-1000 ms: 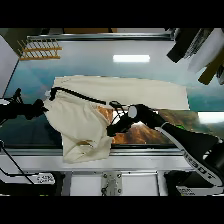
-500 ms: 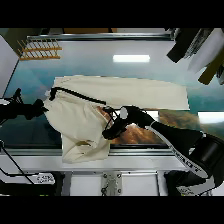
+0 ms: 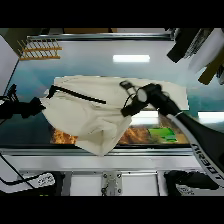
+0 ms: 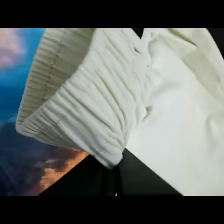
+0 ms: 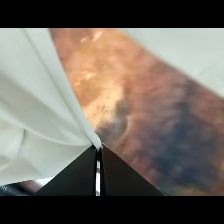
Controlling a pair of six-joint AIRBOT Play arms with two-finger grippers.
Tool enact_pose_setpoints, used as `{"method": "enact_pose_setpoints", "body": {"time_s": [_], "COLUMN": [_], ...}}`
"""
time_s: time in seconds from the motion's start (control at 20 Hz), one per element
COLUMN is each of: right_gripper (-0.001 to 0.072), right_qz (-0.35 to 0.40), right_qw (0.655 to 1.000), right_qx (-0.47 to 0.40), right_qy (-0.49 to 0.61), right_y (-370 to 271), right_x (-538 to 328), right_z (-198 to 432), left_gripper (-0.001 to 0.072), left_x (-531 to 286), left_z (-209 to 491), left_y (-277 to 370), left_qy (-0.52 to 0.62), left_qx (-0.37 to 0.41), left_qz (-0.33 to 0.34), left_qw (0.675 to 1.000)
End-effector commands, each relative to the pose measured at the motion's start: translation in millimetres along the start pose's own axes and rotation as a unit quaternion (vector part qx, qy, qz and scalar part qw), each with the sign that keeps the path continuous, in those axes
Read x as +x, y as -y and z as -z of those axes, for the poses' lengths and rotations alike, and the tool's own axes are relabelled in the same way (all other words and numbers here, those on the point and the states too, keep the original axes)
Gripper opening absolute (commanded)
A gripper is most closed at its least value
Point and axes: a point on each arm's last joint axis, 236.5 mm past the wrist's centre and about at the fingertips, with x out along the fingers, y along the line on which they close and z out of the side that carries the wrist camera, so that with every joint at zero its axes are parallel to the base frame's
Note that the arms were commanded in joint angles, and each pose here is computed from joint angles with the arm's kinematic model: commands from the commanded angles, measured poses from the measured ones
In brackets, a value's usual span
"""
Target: Fold the clothes and pants, and hang the long-sleeved shirts on hangers.
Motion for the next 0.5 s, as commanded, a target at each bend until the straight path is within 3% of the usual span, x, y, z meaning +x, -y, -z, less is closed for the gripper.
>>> {"method": "enact_pose_setpoints", "body": {"time_s": [0.0, 0.15, 0.3, 0.35, 0.4, 0.45], "right_gripper": [0.0013, 0.0014, 0.0031, 0.0165, 0.0471, 0.0637], "right_qz": [0.063, 0.060, -0.010, -0.026, -0.028, -0.021], "right_qw": [0.989, 0.972, 0.958, 0.956, 0.957, 0.960], "right_qx": [0.057, 0.094, 0.120, 0.129, 0.130, 0.124], "right_qy": [0.123, 0.204, 0.259, 0.262, 0.260, 0.249], "right_y": [79, 92, 63, 58, 58, 60], "right_x": [-75, -104, -106, -103, -100, -97], "right_z": [-50, -83, -114, -118, -118, -113], "left_gripper": [0.0017, 0.0017, 0.0017, 0.0017, 0.0017, 0.0017], "left_x": [-7, -8, -8, -8, -8, -8], "left_z": [12, 21, 26, 27, 29, 30], "left_y": [2, 3, 4, 5, 5, 5], "left_qy": [0.017, 0.017, 0.010, 0.007, 0.004, 0.001], "left_qx": [0.001, -0.002, -0.003, -0.003, -0.003, -0.003], "left_qz": [-0.003, -0.003, -0.001, 0.001, 0.001, 0.002], "left_qw": [1.000, 1.000, 1.000, 1.000, 1.000, 1.000]}}
